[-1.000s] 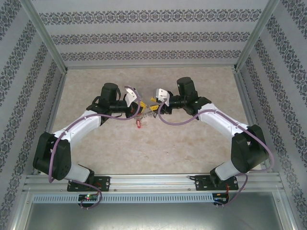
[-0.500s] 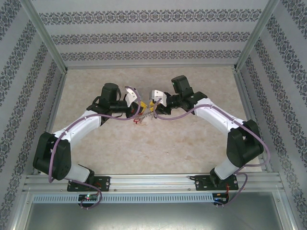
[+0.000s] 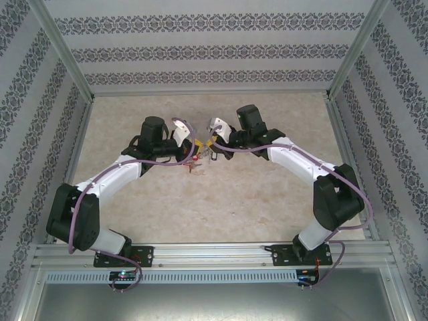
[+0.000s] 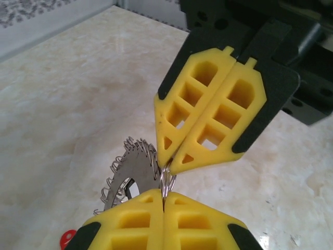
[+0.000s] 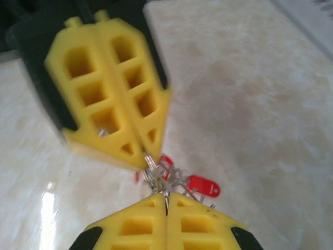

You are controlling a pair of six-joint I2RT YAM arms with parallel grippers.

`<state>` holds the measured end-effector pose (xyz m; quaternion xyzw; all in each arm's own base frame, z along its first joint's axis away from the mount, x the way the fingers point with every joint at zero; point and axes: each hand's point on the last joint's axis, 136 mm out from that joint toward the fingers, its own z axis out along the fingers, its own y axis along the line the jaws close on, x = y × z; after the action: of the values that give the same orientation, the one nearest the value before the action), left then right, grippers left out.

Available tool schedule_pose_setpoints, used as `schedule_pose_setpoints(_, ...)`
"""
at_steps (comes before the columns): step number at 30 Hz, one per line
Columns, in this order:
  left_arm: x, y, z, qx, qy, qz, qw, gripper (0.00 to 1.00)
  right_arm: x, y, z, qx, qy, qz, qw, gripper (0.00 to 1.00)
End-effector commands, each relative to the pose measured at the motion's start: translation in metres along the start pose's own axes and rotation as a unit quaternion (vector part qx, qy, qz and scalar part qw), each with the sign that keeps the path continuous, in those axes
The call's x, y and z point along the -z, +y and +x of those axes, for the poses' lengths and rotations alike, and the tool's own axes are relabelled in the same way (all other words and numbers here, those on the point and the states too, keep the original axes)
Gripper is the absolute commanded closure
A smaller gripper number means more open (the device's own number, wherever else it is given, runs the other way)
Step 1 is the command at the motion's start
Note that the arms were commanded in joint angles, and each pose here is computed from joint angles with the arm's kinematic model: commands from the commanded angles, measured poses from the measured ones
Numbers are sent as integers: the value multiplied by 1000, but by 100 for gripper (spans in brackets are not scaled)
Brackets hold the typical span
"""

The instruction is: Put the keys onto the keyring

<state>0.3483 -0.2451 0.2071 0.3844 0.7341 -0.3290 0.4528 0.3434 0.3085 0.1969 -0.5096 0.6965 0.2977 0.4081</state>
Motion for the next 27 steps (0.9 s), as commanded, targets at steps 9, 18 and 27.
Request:
schedule_pose_setpoints(9,7,38,-33,114,-108,-64,986,100,4,-57,3,-197,-146,162,956,100)
schedule_pose_setpoints(18,20,54,-38,164,-148,-92,971,100,2,-57,13,-248,-158,169,941,100)
schedule_pose_setpoints(27,18,35,-46,91,-126,-53,986,100,19,-34,-11,-143,-169,79,972,84)
